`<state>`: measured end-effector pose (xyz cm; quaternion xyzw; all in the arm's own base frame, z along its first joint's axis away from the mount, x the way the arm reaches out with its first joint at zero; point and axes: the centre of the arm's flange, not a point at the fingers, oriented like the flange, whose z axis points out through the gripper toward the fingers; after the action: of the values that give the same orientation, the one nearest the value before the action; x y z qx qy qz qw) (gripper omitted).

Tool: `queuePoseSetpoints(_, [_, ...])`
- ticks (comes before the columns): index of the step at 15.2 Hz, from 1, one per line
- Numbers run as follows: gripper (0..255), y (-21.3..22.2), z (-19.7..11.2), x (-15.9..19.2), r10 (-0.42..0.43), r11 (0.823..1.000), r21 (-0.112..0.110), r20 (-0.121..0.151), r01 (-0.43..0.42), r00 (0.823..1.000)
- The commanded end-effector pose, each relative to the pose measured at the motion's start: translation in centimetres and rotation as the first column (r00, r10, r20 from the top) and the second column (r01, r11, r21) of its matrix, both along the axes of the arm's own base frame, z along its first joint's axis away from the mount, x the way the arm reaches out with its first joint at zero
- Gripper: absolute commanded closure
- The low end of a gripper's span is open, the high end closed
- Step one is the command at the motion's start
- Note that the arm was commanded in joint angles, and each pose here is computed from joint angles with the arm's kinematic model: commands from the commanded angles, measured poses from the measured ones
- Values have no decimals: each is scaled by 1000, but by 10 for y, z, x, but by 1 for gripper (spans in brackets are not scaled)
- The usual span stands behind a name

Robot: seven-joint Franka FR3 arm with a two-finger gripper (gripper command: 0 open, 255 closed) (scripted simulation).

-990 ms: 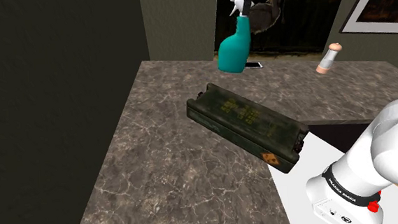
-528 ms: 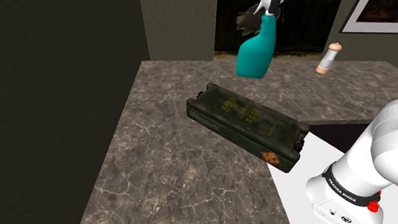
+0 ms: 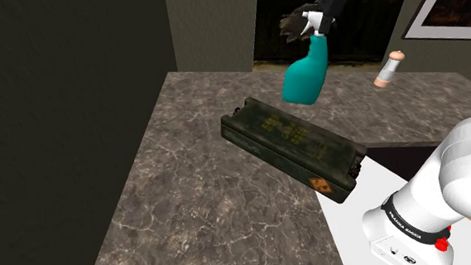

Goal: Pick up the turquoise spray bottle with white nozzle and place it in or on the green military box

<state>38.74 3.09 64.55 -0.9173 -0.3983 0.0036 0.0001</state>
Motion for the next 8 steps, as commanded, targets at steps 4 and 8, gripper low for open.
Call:
queuePoseSetpoints(4, [255,-1,-26,0,0,1000,0,0,0,1000])
queuePoseSetpoints(8, [255,-1,-47,0,0,1000,0,0,0,1000])
